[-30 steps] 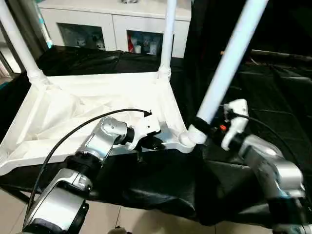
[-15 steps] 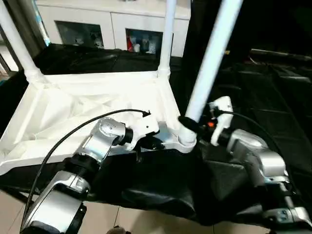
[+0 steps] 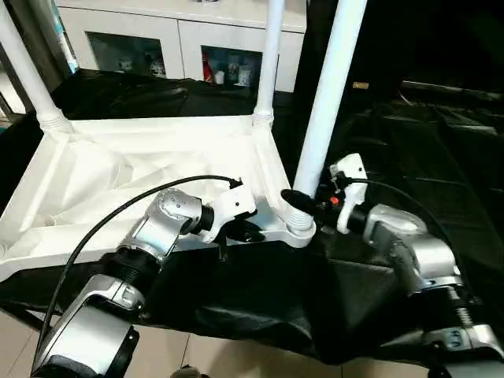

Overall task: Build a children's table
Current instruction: Insert table leg to table base

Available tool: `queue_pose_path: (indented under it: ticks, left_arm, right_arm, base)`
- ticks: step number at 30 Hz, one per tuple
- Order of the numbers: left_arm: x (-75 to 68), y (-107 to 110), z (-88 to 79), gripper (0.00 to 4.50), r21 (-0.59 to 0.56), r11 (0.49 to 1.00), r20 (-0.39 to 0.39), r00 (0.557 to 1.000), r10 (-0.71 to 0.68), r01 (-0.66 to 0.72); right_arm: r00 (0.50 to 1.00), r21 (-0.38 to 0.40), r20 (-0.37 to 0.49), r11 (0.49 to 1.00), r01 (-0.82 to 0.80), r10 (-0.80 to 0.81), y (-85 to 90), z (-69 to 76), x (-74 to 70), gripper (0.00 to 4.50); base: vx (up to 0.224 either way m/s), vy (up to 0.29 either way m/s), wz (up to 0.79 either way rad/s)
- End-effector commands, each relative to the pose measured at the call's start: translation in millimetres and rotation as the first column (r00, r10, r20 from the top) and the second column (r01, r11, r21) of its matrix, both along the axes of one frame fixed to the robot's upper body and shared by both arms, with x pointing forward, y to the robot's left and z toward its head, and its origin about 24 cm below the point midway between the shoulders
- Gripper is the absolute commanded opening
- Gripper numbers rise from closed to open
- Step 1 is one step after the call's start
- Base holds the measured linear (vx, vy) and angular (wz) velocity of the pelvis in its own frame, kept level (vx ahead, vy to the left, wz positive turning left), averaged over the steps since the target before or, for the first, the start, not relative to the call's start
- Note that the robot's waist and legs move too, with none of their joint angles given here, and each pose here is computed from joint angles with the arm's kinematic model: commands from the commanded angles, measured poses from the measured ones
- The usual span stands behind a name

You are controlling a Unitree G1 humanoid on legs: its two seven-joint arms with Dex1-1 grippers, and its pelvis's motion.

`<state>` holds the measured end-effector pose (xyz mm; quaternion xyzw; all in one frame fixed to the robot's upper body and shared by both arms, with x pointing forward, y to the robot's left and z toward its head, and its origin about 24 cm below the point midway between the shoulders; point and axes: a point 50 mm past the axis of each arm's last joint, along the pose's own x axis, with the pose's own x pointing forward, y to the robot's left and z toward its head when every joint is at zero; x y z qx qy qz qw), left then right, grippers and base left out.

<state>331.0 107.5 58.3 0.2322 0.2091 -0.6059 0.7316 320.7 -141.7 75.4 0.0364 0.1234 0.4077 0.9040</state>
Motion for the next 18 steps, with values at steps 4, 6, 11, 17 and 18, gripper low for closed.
queue_pose_path:
  ticks: [4,6,11,17,18]
  left_arm:
    - [-0.8,-2.0,-0.7,0.00,-0.007,1.000,-0.013,1.000,-0.021,0.021]
    - [-0.3,-2.2,-0.4,0.00,-0.006,1.000,-0.012,1.000,-0.022,0.022]
    - [0.9,-2.4,0.3,0.00,-0.003,1.000,-0.009,1.000,-0.023,0.023]
    - [1.7,-2.2,0.3,0.00,0.001,1.000,-0.005,1.000,-0.021,0.021]
    - [2.2,-2.3,0.0,0.00,0.004,1.000,-0.002,1.000,-0.020,0.020]
  right_arm:
    - [0.995,-0.040,-0.094,0.999,-0.019,0.015,-5.6,-16.7,-8.6,1.92]
    - [0.995,-0.034,-0.093,0.999,-0.028,0.025,-5.3,-14.7,-9.4,1.92]
    - [0.994,-0.023,-0.102,0.999,-0.038,0.036,-4.2,-12.9,-8.8,1.92]
    - [0.991,-0.041,-0.119,0.997,-0.062,0.057,-4.0,-10.7,-9.8,1.91]
    - [0.991,-0.044,-0.118,0.997,-0.066,0.061,-5.0,-9.2,-10.6,1.91]
  base:
    - [0.000,0.000,0.00]
    - [0.000,0.000,0.00]
    - [0.000,0.000,0.00]
    - [0.000,0.000,0.00]
    - [0.000,0.000,0.00]
